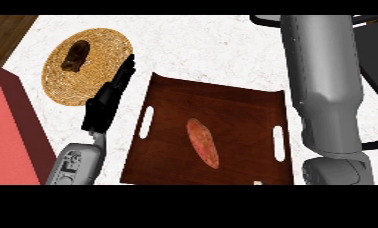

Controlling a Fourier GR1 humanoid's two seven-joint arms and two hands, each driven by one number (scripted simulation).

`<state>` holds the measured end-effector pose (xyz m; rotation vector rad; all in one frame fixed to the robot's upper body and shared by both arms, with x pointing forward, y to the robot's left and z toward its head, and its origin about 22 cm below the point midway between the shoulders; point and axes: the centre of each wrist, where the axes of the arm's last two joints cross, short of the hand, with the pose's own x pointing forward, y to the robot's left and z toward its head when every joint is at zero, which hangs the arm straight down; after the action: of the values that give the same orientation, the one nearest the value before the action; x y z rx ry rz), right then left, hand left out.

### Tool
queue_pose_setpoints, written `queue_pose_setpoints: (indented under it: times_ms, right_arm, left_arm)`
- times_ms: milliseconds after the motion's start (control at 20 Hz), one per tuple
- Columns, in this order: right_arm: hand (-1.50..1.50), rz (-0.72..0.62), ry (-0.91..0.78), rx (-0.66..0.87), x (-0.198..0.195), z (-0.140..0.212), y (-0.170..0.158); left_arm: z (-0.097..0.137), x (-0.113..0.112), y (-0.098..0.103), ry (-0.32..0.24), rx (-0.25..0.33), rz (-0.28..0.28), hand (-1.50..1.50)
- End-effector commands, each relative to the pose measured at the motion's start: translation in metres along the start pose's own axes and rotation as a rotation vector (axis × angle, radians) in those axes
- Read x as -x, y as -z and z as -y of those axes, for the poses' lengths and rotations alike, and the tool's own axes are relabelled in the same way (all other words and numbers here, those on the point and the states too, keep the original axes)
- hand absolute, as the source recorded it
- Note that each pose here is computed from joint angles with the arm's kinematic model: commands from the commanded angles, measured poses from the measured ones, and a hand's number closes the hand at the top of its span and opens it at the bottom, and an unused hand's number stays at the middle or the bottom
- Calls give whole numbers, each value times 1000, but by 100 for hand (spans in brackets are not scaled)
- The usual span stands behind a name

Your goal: Pick the cupcake from the tray and place it in the tiered shelf

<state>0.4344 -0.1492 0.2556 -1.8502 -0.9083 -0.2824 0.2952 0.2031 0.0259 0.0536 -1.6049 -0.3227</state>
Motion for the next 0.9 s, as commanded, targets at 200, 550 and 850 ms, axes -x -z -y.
queue_pose_setpoints:
  times_ms: [200,550,850]
  right_arm:
    - [150,-260,-59,161,-29,24,22]
    - [150,-294,-94,248,-45,44,46]
    - [150,-286,-139,312,-34,32,64]
  left_arm:
    - [-2,-10,7,-4,4,6,0]
    - [16,-2,1,-6,6,15,0]
    - [12,-3,-10,-16,-17,-5,0]
